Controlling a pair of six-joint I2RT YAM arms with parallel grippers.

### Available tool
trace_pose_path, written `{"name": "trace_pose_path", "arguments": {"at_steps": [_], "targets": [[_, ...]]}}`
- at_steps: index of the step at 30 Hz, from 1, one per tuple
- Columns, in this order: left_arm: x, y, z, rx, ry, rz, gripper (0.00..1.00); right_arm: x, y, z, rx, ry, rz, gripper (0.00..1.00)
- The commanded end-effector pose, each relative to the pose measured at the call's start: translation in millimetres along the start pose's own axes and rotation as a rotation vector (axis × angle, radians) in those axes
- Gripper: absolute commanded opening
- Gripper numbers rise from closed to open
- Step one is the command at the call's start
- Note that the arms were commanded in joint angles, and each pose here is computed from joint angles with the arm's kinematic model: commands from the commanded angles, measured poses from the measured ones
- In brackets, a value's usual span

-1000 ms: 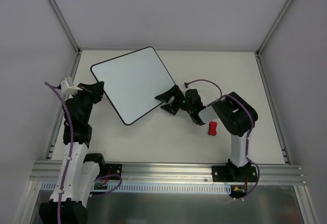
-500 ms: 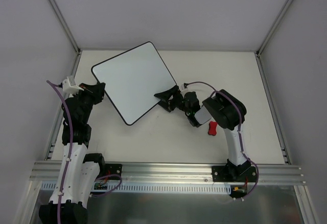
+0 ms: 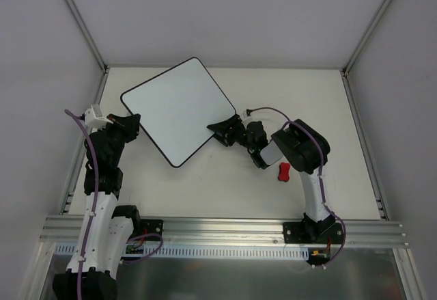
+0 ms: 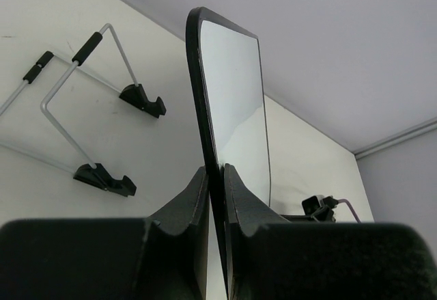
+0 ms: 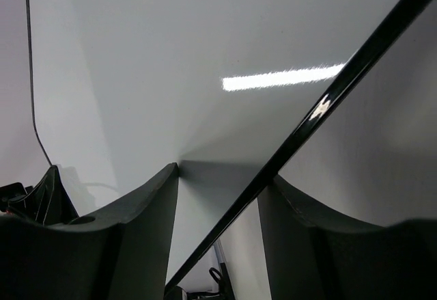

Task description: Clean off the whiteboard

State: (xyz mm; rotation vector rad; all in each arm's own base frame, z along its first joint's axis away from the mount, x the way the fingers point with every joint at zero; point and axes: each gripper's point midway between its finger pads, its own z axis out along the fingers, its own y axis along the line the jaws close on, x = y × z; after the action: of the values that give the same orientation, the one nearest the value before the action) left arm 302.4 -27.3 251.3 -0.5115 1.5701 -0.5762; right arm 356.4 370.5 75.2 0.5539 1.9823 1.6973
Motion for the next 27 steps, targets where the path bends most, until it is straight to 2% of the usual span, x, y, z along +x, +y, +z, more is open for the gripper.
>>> {"name": "trace_pose_path", "arguments": {"at_steps": [1,6,11,19,22,23,27], "targets": [[5,-12,-4,0.076,0.015,0.034,0.00,0,79,-3,-0.278,-0.019,-0.147,0.40],[13,-5,-3,0.052,0.035,-0.009,0.00,2,76,-4,-0.270,-0.012,-0.136,0.32],[16,-2,-2,0.033,0.045,-0.050,0.02,3,77,-7,-0.269,-0.004,-0.124,0.20],[29,1,1,0.018,0.098,-0.109,0.33,7,82,-11,-0.278,0.012,-0.115,0.00],[35,1,1,0.017,0.133,-0.127,0.43,8,86,-13,-0.287,0.019,-0.117,0.00],[38,2,1,0.013,0.146,-0.132,0.51,8,88,-13,-0.289,0.022,-0.117,0.00],[42,3,1,0.001,0.167,-0.149,0.63,9,92,-15,-0.300,0.029,-0.115,0.00]]}}
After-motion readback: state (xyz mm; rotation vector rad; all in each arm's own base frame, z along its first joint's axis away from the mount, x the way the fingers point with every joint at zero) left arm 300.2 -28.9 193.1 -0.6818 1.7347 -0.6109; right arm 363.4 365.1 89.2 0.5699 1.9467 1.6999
